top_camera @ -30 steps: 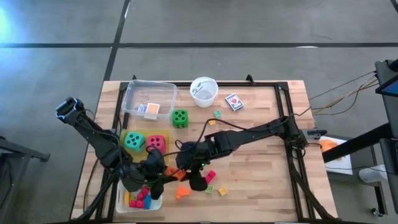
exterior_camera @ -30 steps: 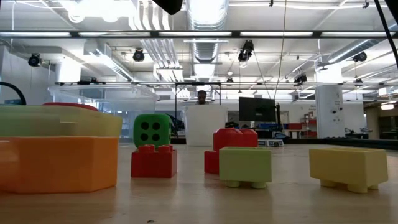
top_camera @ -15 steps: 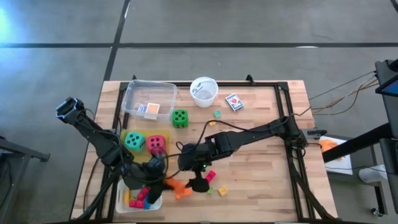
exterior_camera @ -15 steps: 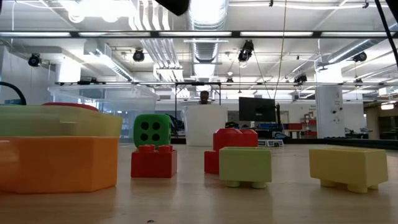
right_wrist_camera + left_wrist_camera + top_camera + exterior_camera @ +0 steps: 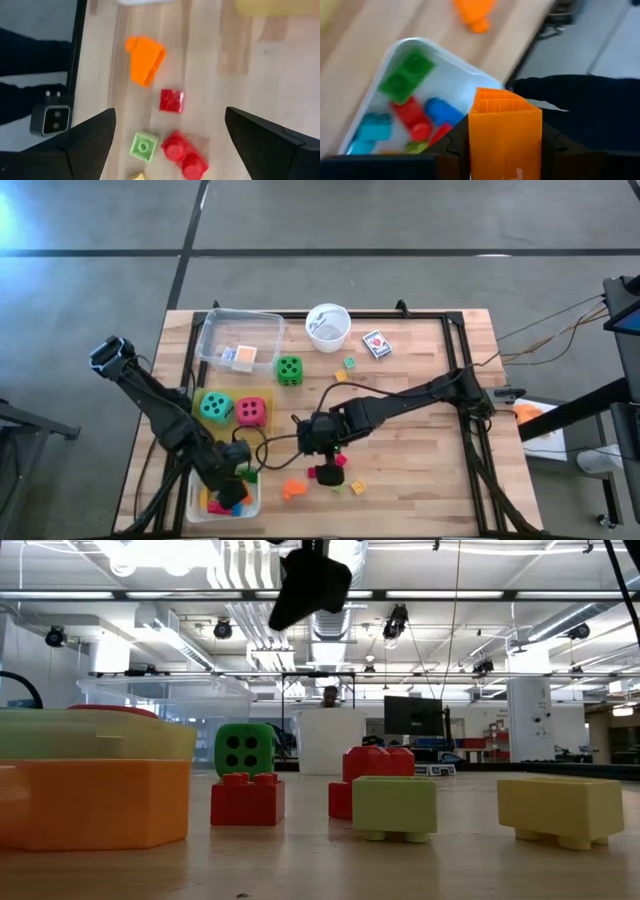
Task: Pick & Place Toys
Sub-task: Put the top orange game piece into the white bin
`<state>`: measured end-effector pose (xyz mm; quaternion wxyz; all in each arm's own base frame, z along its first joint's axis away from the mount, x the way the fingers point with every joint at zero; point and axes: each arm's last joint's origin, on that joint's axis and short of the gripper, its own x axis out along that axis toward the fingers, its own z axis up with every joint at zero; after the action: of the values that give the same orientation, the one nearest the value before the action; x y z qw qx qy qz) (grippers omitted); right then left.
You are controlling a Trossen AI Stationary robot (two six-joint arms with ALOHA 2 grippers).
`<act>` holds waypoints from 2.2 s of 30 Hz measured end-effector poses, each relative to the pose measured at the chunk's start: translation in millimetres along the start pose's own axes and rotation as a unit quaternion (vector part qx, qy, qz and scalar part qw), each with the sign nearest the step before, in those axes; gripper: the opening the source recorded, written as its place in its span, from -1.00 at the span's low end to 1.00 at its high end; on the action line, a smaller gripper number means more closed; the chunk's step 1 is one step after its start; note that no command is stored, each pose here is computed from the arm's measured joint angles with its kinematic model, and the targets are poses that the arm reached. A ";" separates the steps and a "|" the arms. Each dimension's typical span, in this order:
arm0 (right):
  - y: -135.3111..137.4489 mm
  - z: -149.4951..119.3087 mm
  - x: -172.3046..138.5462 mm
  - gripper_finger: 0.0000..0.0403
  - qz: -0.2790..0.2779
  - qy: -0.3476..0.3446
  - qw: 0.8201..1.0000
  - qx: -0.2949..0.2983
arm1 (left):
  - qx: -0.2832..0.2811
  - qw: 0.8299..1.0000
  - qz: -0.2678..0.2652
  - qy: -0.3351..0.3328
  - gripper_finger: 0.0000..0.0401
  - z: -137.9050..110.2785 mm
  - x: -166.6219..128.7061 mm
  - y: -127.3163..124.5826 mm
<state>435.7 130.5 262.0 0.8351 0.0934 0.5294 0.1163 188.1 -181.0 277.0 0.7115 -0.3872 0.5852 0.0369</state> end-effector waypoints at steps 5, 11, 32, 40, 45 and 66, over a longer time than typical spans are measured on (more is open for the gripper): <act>-1.7 -12.3 13.5 0.84 -0.005 0.029 0.999 0.025 | -0.023 0.999 0.034 0.020 -0.38 -2.5 2.0 7.8; -5.3 -25.4 26.8 0.84 -0.018 0.056 0.997 0.052 | -0.050 0.997 0.050 0.021 -0.38 -2.6 11.0 15.8; 1.6 -27.0 27.6 0.84 -0.042 0.047 0.997 0.039 | -0.122 0.992 0.021 0.037 -0.38 -5.0 52.7 43.4; 1.4 -26.9 27.5 0.84 -0.042 0.047 0.997 0.038 | -0.128 0.991 0.022 0.036 -0.38 -2.9 63.7 41.1; 1.4 -26.9 27.5 0.84 -0.042 0.046 0.997 0.038 | -0.128 0.991 0.030 0.035 -0.38 0.8 78.0 38.6; 1.3 -26.7 27.5 0.84 -0.042 0.046 0.997 0.040 | -0.104 0.993 0.040 0.033 -0.18 2.8 85.3 40.9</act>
<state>422.7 140.7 227.4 0.8097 0.0988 0.5749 0.0642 196.3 -185.0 182.9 0.6456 -0.4363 0.6166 0.1126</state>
